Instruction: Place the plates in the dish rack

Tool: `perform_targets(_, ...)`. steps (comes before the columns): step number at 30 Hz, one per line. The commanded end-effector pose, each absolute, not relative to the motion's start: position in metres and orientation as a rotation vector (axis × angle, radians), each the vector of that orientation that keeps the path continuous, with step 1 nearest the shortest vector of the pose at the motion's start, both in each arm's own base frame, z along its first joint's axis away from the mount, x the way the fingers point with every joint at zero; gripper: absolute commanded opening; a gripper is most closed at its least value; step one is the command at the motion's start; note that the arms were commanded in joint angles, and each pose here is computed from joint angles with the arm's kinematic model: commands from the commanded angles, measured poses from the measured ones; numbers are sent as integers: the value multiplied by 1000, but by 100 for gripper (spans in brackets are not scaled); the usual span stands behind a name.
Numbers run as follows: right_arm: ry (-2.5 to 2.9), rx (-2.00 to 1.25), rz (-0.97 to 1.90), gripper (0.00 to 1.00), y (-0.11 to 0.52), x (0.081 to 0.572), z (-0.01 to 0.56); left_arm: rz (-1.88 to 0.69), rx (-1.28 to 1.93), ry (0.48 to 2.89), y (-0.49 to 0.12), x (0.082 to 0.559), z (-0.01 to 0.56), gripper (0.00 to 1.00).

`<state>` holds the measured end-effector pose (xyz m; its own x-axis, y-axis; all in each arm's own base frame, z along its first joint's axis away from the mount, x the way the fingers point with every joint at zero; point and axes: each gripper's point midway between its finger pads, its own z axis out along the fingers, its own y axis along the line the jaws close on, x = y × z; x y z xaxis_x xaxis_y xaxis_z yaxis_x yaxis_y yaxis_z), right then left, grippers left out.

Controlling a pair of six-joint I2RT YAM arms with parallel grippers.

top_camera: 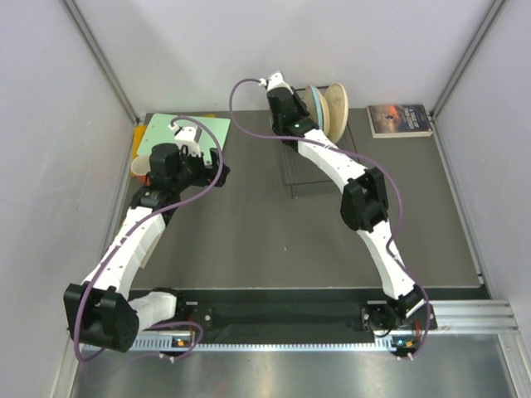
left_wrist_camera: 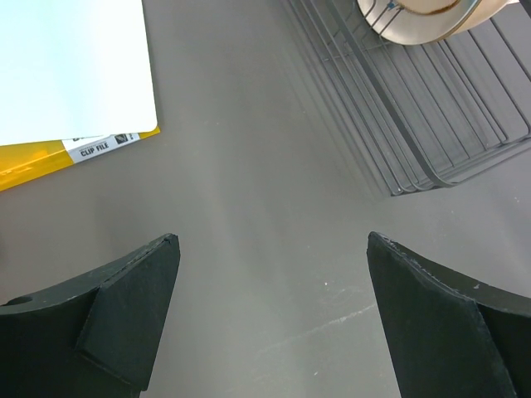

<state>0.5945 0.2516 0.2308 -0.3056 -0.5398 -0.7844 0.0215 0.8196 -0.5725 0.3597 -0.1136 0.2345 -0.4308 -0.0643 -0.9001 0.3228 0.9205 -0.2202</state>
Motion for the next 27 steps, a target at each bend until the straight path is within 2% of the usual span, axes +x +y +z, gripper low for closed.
perform_targets(1, 1702, -272, -524, 0, 251, 604, 272, -459, 182, 1894, -113, 362, 258, 99)
perform_targets(27, 1809, -202, -593, 0, 214, 620, 209, -452, 136, 1910, -101, 364, 259, 99)
